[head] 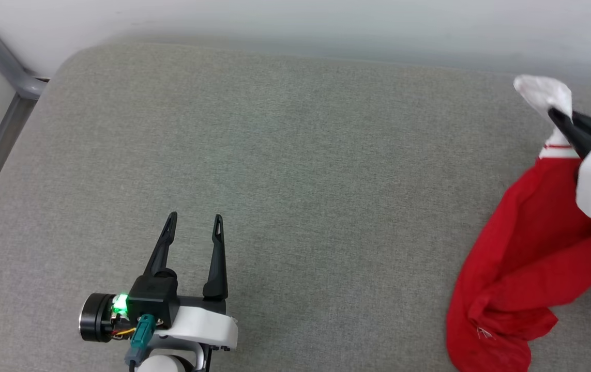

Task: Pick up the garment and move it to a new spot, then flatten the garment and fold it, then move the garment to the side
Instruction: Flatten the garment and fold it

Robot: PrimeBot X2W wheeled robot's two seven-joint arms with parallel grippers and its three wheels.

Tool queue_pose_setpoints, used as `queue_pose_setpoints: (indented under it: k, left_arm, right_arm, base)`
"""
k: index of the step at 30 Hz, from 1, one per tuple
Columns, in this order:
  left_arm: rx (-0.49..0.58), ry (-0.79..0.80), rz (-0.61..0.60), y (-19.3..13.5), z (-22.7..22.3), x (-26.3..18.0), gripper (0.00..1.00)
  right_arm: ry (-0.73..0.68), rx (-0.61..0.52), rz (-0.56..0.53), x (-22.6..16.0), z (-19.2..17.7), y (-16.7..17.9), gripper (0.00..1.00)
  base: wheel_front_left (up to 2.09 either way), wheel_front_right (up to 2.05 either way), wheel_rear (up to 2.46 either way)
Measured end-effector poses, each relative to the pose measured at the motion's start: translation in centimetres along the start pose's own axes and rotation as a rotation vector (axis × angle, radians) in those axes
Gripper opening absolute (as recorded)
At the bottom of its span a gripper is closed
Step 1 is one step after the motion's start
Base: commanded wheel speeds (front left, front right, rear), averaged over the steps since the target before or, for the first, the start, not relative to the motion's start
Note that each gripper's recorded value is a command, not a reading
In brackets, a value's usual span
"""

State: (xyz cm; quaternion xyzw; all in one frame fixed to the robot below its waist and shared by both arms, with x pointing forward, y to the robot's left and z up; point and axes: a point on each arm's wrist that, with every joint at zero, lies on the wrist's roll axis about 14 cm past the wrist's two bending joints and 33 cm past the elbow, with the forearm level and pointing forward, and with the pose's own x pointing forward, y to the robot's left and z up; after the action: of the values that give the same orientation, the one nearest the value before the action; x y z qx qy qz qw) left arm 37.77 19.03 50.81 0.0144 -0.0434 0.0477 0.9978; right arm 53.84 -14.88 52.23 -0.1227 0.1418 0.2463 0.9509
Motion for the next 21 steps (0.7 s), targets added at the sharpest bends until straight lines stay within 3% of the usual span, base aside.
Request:
queue_pose_setpoints:
  k: [5, 11, 17, 21]
  left_arm:
    - [0.003, -0.007, 0.014, 0.6, 0.3, -0.4, 1.0]
    - [0.009, 0.001, 0.052, 1.7, 0.3, -0.9, 1.0]
    - [0.011, 0.016, 0.1, 3.0, -0.1, -1.5, 1.0]
    - [0.011, 0.026, 0.115, 3.4, -0.3, -1.6, 1.0]
  right_arm:
    - [-0.112, -0.013, 0.058, 1.8, 3.6, 3.3, 0.0]
    - [-0.167, -0.047, 0.188, 4.6, 5.7, 9.8, 0.0]
    - [-0.15, -0.079, 0.359, 6.4, 5.1, 17.7, 0.0]
    - [-0.086, -0.12, 0.468, 6.5, 2.2, 22.4, 0.0]
  base:
    - [0.0, 0.0, 0.0]
    - [0.0, 0.0, 0.0]
    - [0.0, 0.0, 0.0]
    - [0.0, 0.0, 0.0]
